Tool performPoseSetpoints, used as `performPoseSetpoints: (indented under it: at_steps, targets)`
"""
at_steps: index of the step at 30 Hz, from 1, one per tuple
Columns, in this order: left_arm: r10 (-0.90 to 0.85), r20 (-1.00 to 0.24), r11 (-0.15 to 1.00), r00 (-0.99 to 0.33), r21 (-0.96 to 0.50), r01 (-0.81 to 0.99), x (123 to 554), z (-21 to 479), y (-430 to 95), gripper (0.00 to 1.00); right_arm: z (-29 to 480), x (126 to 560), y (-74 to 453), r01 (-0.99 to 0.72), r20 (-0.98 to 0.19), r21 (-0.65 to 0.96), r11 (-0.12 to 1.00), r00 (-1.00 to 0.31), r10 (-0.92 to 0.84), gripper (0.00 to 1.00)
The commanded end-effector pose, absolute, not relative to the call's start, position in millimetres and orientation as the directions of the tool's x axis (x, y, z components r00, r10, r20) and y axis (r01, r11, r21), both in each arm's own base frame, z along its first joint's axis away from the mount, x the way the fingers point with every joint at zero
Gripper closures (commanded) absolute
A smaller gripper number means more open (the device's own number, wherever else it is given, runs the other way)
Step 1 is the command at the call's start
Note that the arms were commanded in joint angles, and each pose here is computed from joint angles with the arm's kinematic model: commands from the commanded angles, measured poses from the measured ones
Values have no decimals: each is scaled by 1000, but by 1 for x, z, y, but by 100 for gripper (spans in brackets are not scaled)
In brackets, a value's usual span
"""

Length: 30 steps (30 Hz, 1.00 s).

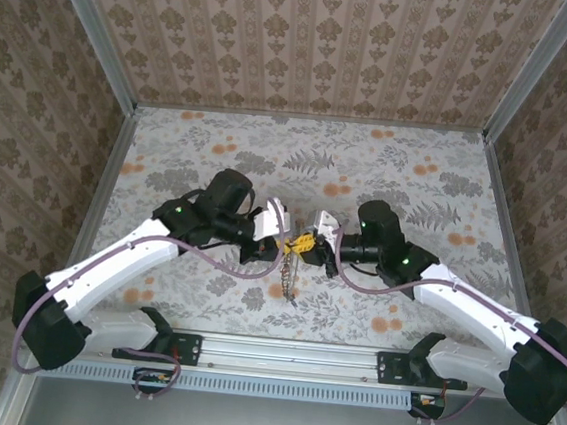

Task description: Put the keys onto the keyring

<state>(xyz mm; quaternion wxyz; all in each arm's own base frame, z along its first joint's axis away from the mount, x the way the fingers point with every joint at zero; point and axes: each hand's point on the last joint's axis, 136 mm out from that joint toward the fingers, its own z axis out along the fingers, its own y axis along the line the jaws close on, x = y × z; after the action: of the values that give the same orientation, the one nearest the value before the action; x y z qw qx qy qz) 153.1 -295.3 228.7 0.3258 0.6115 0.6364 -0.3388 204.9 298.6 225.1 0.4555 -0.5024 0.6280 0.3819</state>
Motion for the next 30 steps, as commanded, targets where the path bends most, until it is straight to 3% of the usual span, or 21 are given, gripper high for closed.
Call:
performPoseSetpoints:
  at_steps: [1,11,30]
  targets:
    - [464,-885,13,-41,-40,999,143,246,-293,81,273,203,303,-978,-997,24,208,-39,-68,100]
    - [422,-906,48,-35,-16,999,140,250,-284,71,296,192,294,-979,-998,-7,205,19,57,100]
    - [336,-941,106,29,69,992,156,262,-296,64,278,189,305,-985,-999,-35,167,33,-16,100]
